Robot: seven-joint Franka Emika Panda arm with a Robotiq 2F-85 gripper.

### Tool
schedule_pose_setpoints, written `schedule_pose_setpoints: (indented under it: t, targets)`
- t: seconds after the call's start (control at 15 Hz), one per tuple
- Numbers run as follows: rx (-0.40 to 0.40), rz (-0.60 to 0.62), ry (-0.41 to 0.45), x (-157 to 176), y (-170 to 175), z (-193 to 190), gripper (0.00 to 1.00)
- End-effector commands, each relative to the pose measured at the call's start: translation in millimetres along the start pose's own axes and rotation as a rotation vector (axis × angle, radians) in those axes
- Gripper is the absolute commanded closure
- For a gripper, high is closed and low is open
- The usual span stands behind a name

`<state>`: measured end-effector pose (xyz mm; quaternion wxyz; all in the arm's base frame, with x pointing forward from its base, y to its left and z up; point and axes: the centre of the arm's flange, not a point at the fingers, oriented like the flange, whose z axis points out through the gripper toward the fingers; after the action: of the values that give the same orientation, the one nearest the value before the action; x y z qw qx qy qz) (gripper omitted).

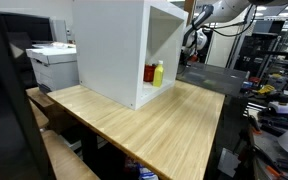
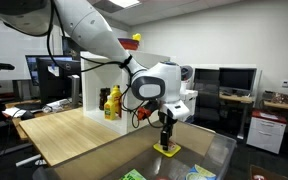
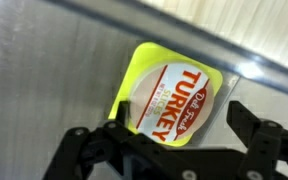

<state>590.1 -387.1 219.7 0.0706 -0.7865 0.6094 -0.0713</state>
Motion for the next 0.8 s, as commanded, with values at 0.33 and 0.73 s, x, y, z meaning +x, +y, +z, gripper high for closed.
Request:
schedule_pose_setpoints:
  t: [0.33,0.73]
  targets:
    - [-0.001,0.006,-0.008,9.1,6.3,-12.2,0.00]
    - [-0.024,0.040,-0.012,23.2,21.8,-11.7,0.00]
